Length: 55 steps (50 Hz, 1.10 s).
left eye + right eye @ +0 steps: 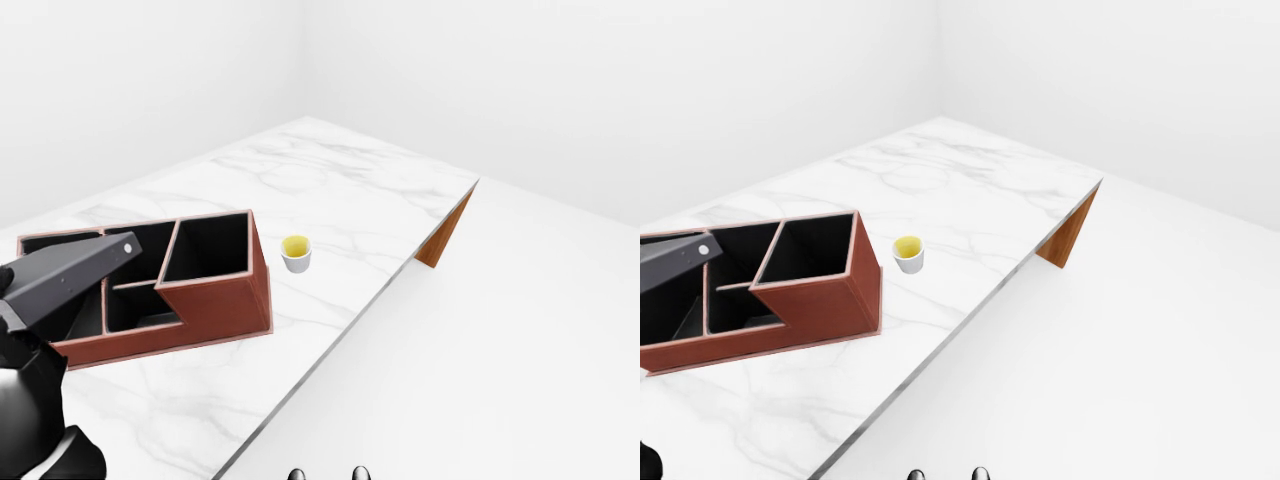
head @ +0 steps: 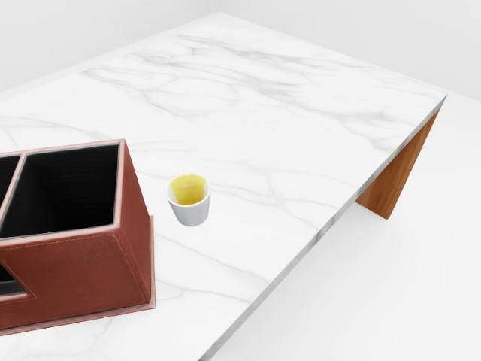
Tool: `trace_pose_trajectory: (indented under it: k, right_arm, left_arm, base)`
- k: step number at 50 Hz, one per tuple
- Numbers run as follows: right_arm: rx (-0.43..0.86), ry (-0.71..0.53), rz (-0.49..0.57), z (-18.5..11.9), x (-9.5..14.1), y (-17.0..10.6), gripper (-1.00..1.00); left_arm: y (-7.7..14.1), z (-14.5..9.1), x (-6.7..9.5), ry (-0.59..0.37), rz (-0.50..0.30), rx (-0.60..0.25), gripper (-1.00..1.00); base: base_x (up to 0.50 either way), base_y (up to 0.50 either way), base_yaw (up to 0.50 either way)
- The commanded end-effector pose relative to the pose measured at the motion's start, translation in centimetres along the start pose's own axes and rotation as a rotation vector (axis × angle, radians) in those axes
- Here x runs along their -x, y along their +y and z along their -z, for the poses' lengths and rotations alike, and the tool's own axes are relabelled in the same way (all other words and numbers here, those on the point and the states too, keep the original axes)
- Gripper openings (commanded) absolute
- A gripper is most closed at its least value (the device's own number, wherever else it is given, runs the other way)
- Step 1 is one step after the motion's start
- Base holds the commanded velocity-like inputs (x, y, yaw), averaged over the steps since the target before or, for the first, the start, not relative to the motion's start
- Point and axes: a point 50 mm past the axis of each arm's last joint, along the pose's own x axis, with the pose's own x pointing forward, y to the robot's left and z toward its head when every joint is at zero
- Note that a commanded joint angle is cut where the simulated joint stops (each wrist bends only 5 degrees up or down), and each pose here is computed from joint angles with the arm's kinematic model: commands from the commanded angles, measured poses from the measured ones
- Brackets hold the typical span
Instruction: Pick up the book and place it in the right compartment of the caddy.
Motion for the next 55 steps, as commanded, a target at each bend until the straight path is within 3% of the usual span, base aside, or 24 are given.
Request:
trace_pose_trajectory:
  k: [1,10,35,45,55]
  right_arm:
    - [0.0,0.001,0.001,0.1,0.0,0.0,1.0]
    - [0.0,0.0,0.0,0.0,0.0,0.0,1.0]
    - [0.005,0.006,0.003,0.1,0.1,0.0,1.0]
    - [0.006,0.007,0.002,0.1,0.0,0.0,1.0]
    - [0.0,0.0,0.0,0.0,0.0,0.0,1.0]
  left_arm:
    - [1.0,-3.1,-2.0,-0.086,-0.134,0.123,-1.0]
    - [1.0,-4.7,-2.2,-0.158,-0.145,0.175,-1.0]
    - [-1.2,-9.3,-2.9,-0.361,-0.144,0.185,-1.0]
    - [-2.4,-10.5,-3.4,-0.406,-0.128,0.199,-1.0]
    - [-2.3,-10.9,-3.5,-0.412,-0.138,0.229,-1.0]
  base:
    - [0.0,0.0,0.0]
    - [0.0,0.0,0.0]
    - [0.0,0.0,0.0]
    - [0.0,0.0,0.0]
    - [0.0,0.0,0.0]
